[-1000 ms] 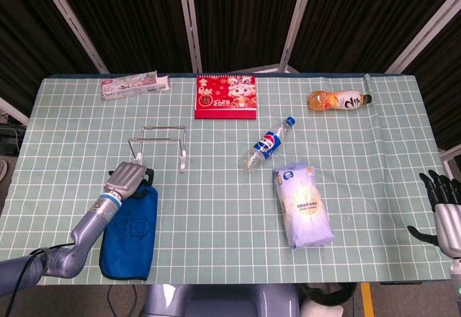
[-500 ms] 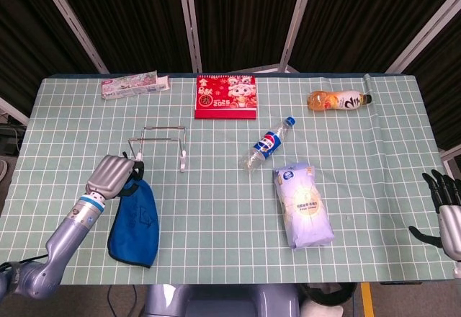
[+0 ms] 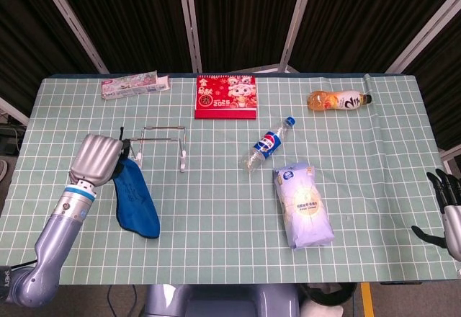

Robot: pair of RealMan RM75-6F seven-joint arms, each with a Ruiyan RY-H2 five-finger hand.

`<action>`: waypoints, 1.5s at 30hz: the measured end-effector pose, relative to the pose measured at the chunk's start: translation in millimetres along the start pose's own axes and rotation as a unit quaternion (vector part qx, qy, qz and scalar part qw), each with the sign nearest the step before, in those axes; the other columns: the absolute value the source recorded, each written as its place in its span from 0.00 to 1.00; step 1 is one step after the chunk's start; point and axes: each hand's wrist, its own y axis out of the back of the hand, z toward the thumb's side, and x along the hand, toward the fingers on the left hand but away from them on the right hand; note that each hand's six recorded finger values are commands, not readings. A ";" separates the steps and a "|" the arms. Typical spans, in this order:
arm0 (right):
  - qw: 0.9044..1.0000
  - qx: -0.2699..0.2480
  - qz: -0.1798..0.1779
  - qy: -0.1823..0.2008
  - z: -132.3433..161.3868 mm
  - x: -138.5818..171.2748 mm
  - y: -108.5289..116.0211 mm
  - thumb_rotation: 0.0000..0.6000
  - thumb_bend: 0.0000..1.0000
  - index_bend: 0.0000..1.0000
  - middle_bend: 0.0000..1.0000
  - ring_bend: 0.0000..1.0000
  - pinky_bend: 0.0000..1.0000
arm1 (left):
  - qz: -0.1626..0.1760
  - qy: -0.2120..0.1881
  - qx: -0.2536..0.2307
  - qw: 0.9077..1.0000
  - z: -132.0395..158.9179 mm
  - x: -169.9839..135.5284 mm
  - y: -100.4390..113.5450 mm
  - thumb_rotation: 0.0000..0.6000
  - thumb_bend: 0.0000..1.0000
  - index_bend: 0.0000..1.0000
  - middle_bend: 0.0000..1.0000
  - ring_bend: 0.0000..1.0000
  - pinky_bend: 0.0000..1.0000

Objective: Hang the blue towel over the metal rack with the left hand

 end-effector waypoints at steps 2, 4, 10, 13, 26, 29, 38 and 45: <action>1.000 0.000 0.000 -0.001 -0.6 -0.2 0.2 1.00 0.00 0.00 0.00 0.00 0.00 | 0.032 0.007 0.014 0.999 2.0 6.4 17.2 1.00 0.72 0.92 0.97 0.96 1.00; 1.000 0.000 0.000 -0.002 -1.3 -0.5 0.2 1.00 0.00 0.00 0.00 0.00 0.00 | 0.053 0.006 0.019 0.998 3.5 11.6 25.0 1.00 0.72 0.92 0.97 0.96 1.00; 1.000 0.000 0.002 -0.003 -1.8 -1.5 -0.8 1.00 0.00 0.00 0.00 0.00 0.00 | 0.066 -0.001 0.017 0.998 8.4 27.2 28.0 1.00 0.72 0.91 0.97 0.96 1.00; 1.000 0.001 0.002 -0.005 -2.4 -1.8 -1.0 1.00 0.00 0.00 0.00 0.00 0.00 | 0.062 -0.002 0.006 0.998 10.6 32.4 26.8 1.00 0.72 0.92 0.97 0.96 1.00; 1.000 0.003 0.005 -0.008 -2.9 -3.1 -2.9 1.00 0.00 0.00 0.00 0.00 0.00 | 0.083 -0.003 0.008 0.996 22.1 48.0 50.8 1.00 0.72 0.92 0.97 0.95 1.00; 1.000 0.003 0.006 -0.012 -5.1 -3.6 -3.3 1.00 0.00 0.00 0.00 0.00 0.00 | 0.086 0.005 0.028 0.996 24.1 56.0 57.0 1.00 0.72 0.92 0.97 0.95 1.00; 1.000 0.002 0.009 -0.015 -6.7 -5.3 -4.7 1.00 0.00 0.00 0.00 0.00 0.00 | 0.073 0.025 0.101 0.992 29.4 67.9 56.3 1.00 0.72 0.92 0.97 0.95 1.00; 1.000 0.002 0.008 -0.016 -7.7 -5.0 -4.2 1.00 0.00 0.00 0.00 0.00 0.00 | 0.080 0.036 0.133 0.987 28.9 79.5 57.2 1.00 0.72 0.92 0.97 0.95 1.00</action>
